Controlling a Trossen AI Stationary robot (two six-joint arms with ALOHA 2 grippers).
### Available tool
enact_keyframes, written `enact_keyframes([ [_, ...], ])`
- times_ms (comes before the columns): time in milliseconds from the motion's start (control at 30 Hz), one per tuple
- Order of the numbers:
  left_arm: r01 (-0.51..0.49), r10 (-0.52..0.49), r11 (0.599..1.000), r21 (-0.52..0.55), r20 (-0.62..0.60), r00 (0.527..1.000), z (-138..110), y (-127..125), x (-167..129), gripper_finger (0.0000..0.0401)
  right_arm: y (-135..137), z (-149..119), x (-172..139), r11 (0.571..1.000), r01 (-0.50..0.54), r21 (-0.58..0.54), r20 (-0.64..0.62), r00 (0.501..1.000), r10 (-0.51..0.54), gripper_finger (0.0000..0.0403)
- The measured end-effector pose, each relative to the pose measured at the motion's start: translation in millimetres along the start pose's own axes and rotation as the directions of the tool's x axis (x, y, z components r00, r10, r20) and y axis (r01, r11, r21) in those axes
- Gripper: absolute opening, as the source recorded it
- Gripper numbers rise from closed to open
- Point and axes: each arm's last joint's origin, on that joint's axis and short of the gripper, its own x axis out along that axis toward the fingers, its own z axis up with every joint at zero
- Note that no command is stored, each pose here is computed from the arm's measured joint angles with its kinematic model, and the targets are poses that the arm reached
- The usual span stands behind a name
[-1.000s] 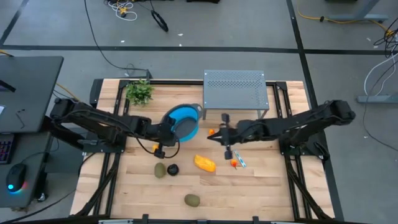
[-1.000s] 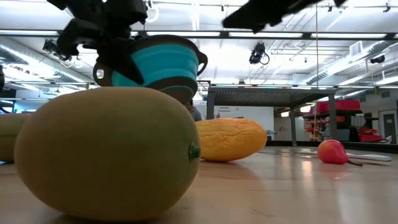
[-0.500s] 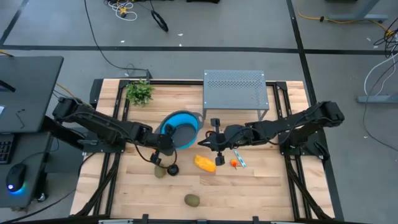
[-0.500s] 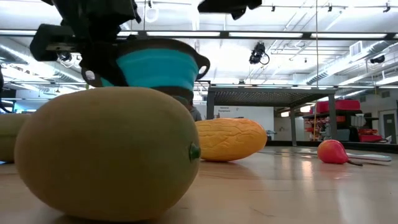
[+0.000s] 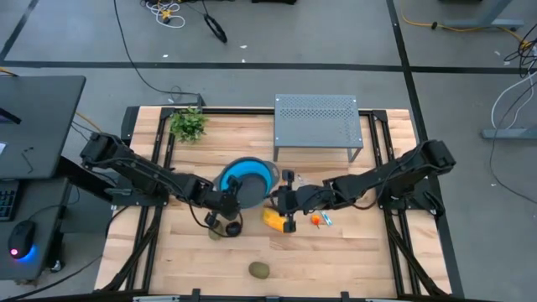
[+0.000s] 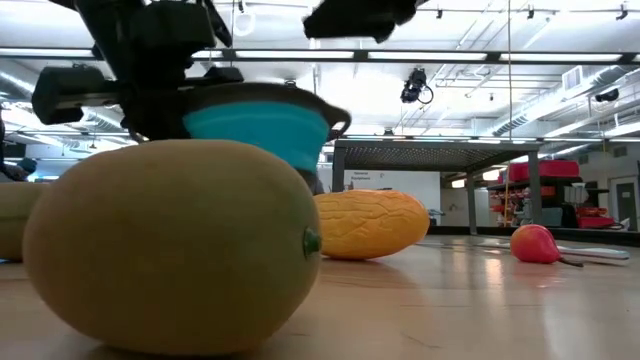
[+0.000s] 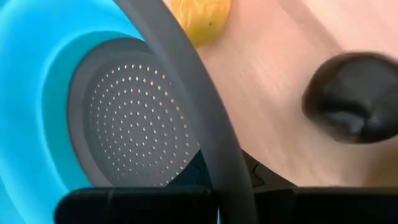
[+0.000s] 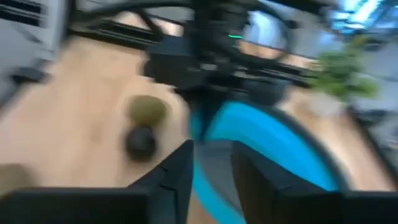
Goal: Pick & Place Fruit
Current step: Put the blue strainer bowl on the shelf
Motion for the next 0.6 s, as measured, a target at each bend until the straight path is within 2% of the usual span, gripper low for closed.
enact_keyframes([
  [100, -0.012, 0.012, 1.0, 0.028, 0.013, 1.0, 5.3, 1.1, -3.9, 0.0009, 3.0, -3.7, 6.8, 0.997, -0.054, 0.056, 0.0, 0.999, 0.054, 0.0158],
  [233, -0.048, 0.048, 0.998, 0.041, 0.006, 0.999, 16.3, 8.9, -14.9, 0.0006, 2.2, -5.1, 7.2, 0.998, -0.016, 0.061, -0.015, 1.0, 0.017, 0.0184],
  [400, -0.071, 0.068, 0.996, 0.06, 0.045, 0.997, 29.4, 23.6, -26.4, 0.0008, 6.6, 5.9, -7.9, 0.999, -0.035, 0.032, 0.035, 0.999, 0.034, 0.0188],
  [600, -0.087, 0.084, 0.994, 0.073, 0.05, 0.995, 31.7, 32.4, -29.5, 0.0005, 8.3, 11.5, -27.7, 1.0, 0.031, 0.0, 0.017, 0.999, -0.031, 0.0188],
])
